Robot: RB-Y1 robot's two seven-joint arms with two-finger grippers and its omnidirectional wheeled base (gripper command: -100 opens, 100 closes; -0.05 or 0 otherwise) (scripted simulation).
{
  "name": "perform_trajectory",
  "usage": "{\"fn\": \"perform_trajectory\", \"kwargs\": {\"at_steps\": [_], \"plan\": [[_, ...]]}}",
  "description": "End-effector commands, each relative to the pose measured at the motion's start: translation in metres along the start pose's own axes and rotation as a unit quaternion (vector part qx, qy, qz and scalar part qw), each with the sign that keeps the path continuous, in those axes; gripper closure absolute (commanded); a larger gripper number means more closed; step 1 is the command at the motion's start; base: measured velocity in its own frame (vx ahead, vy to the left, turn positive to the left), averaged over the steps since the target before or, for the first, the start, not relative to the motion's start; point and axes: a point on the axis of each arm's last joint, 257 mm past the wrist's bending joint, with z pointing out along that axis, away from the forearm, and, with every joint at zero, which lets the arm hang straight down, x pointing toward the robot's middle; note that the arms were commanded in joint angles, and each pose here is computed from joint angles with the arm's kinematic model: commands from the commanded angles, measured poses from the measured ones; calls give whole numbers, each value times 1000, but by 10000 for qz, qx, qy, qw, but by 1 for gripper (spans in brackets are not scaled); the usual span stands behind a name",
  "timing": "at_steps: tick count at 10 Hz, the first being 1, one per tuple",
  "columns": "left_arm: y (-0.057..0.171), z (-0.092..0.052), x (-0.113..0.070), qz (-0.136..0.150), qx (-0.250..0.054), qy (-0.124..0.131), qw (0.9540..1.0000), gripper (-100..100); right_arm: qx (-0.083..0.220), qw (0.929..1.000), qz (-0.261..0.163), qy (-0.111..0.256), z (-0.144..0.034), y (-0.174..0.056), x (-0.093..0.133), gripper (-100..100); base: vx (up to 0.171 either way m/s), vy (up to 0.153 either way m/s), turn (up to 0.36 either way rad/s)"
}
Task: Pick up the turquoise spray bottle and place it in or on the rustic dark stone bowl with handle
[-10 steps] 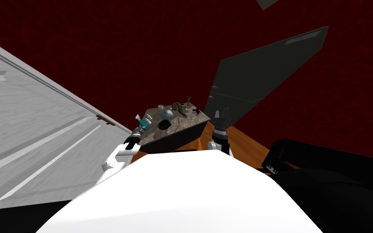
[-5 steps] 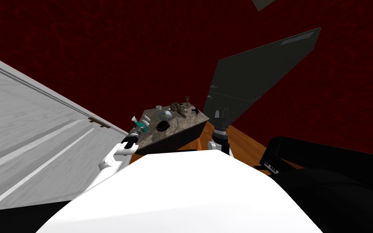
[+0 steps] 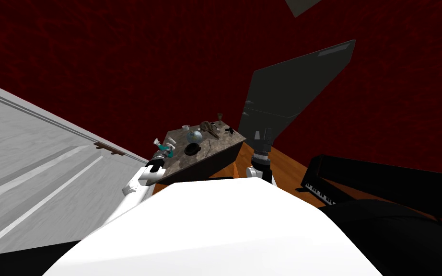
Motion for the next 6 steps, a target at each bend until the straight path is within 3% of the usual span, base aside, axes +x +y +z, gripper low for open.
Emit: {"fn": "perform_trajectory", "kwargs": {"at_steps": [1, 5, 6], "plan": [[0, 0, 0, 0, 0, 0, 10000, 100, 0, 10000, 0, 0, 0, 0, 0, 0, 0, 0, 0], [1, 0, 0, 4, -7, 1, 10000, 100, 0, 10000, 0, 0, 0, 0, 0, 0, 0, 0, 0], [0, 0, 0, 3, -5, 1, 10000, 0, 0, 10000, 0, 0, 0, 0, 0, 0, 0, 0, 0]]}}
